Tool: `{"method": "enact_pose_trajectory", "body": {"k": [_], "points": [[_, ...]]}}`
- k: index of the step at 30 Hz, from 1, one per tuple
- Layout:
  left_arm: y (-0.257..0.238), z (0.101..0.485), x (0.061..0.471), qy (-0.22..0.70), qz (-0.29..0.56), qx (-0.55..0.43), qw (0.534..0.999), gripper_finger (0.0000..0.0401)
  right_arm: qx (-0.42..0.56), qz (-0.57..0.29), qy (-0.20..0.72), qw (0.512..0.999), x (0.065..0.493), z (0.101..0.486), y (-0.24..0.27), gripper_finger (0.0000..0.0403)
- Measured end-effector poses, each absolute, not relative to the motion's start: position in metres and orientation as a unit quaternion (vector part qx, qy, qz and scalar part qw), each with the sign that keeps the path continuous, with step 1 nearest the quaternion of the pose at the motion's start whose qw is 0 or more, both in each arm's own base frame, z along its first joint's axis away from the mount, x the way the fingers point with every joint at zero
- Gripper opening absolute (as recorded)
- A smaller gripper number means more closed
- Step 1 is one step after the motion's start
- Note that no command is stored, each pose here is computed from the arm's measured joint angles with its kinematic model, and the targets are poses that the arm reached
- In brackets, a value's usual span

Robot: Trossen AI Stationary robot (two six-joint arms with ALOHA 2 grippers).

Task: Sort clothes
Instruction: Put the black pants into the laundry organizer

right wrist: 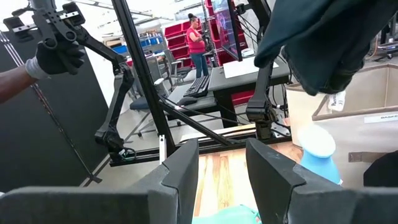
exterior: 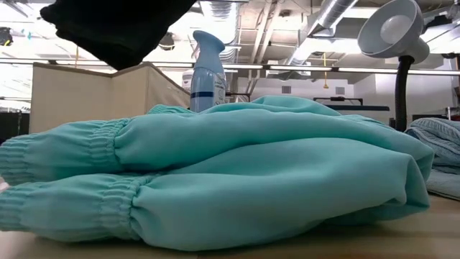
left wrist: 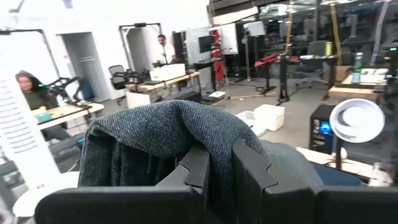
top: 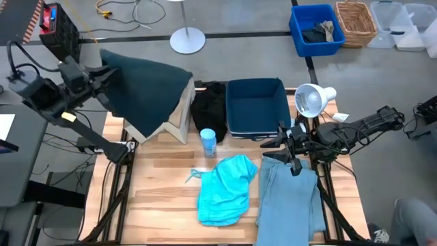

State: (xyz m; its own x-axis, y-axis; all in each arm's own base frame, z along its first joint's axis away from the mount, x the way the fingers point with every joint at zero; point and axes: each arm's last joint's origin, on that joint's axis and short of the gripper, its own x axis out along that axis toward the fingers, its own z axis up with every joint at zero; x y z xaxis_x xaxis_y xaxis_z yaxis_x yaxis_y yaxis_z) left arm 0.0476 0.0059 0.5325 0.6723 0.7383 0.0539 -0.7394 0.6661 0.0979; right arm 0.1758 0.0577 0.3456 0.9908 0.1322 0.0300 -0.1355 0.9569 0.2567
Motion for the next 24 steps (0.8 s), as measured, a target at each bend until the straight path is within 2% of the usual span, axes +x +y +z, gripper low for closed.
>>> {"method": "enact_pose_trajectory", "body": {"k": [24], "points": [[0.001, 0.531, 0.061, 0.006, 0.420, 0.067, 0.905, 0.0033, 0.133, 0.064, -0.017, 0.989, 0.176, 0.348, 0.057, 0.0150]]}}
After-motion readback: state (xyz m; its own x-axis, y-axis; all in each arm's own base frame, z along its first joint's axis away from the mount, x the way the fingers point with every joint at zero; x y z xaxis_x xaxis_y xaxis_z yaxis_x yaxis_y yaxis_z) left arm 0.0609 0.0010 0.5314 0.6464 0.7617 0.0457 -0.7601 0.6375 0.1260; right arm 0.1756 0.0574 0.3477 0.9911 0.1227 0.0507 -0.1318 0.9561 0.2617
